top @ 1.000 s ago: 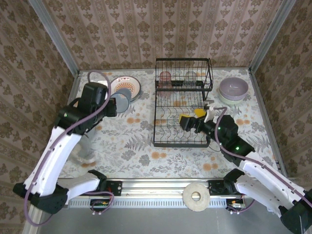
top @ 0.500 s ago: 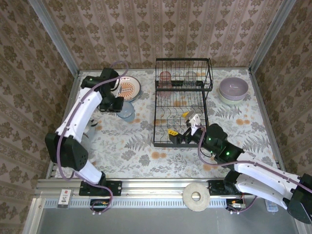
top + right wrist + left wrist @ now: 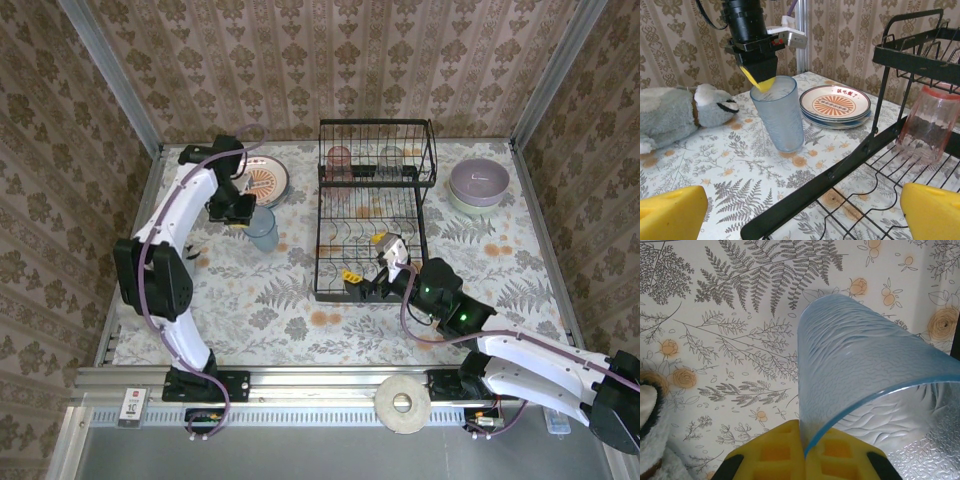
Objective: Unload the mixed dishes from the dish rack
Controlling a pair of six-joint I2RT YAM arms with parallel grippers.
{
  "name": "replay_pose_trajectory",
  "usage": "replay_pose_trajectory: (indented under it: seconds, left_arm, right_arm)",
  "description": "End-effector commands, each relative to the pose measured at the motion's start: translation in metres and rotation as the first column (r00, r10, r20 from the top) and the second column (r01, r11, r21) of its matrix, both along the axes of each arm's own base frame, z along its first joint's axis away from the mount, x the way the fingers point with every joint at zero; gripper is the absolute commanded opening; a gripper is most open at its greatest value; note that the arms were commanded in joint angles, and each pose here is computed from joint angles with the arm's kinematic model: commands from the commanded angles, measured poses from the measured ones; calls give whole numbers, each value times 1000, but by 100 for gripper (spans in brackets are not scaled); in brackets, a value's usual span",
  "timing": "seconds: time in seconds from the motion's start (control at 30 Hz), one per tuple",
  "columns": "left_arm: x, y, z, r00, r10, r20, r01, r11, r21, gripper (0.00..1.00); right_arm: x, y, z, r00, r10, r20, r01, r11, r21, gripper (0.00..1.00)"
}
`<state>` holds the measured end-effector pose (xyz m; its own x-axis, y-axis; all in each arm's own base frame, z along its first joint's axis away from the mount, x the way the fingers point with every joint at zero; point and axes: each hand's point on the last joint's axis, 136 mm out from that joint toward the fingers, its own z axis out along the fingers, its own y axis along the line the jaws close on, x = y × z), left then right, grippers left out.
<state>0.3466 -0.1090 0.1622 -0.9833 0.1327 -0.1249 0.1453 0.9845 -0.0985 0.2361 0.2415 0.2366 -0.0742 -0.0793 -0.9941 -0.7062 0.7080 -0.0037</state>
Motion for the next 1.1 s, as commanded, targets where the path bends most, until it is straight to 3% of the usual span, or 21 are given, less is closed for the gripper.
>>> replay_pose_trajectory:
  seconds: [0.0, 0.3, 0.67, 0.83, 0.93, 0.97, 1.07]
  left_arm:
    - [3, 3, 0, 1000, -19, -10, 19, 1000, 3, 0]
    - [9, 2, -11, 999, -20, -30, 20, 1000, 12, 4]
    - [16, 0, 7, 999, -7, 47, 7, 1000, -13, 49]
    - [16, 8, 53, 975, 27, 219, -29, 1000, 7, 69]
    - [4, 3, 83, 919, -6, 395, -12, 999, 43, 81]
    - [-2, 1, 95, 878, -24, 479, -11, 997, 71, 97]
    - [-31, -23, 119, 706, -94, 702, 56, 995, 78, 100]
  right_arm:
    - [0, -4, 5, 999, -22, 24, 21, 1000, 18, 100]
    - [0, -9, 6, 999, -44, 25, 43, 999, 22, 100]
    - [0, -17, 4, 996, -75, 41, 74, 997, 20, 100]
    - [2, -19, 3, 995, -90, 38, 89, 996, 27, 100]
    - [6, -22, -1, 992, -122, 37, 120, 991, 58, 100]
    - [8, -23, -3, 990, -133, 38, 131, 990, 61, 100]
    - [16, -20, -8, 986, -159, 44, 157, 986, 53, 100]
